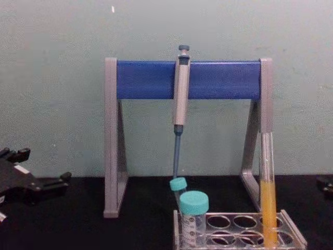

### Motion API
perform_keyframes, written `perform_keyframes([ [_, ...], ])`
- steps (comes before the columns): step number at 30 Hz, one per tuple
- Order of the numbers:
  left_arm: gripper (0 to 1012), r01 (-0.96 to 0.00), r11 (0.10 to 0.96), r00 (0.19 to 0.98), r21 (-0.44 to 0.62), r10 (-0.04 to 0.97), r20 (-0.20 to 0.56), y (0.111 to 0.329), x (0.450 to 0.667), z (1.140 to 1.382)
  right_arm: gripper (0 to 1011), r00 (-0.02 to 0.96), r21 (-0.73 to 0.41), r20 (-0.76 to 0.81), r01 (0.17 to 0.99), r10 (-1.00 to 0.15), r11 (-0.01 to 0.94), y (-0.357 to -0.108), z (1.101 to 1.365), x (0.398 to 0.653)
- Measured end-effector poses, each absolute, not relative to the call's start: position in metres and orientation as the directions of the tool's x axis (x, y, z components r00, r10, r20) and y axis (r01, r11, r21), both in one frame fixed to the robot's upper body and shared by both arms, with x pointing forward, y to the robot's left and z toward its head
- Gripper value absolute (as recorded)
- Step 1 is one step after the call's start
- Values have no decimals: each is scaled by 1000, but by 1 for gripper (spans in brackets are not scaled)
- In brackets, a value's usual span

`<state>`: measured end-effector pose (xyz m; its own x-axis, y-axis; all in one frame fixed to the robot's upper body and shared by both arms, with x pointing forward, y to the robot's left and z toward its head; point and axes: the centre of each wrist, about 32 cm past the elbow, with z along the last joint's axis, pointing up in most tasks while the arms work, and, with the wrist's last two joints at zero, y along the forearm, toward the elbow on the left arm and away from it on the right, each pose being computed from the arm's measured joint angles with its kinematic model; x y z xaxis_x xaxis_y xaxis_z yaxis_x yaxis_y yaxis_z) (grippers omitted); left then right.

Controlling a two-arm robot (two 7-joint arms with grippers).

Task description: Pick up the test tube from the test tube rack, shake it, then place it back into the test tube rack.

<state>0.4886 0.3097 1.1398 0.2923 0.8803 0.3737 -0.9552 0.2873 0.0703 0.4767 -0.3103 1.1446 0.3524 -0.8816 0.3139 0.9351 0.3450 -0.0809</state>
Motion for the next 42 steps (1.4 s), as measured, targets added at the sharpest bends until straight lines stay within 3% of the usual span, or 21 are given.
perform_keyframes([
  [20,1001,-955,287,292,70,880,374,310,489,1140,1000,578,-132,26,810,-815,571,-298,1164,459],
  [42,1001,-955,287,292,70,880,374,310,489,1140,1000,646,-209,-47,740,-762,639,-291,1173,508],
])
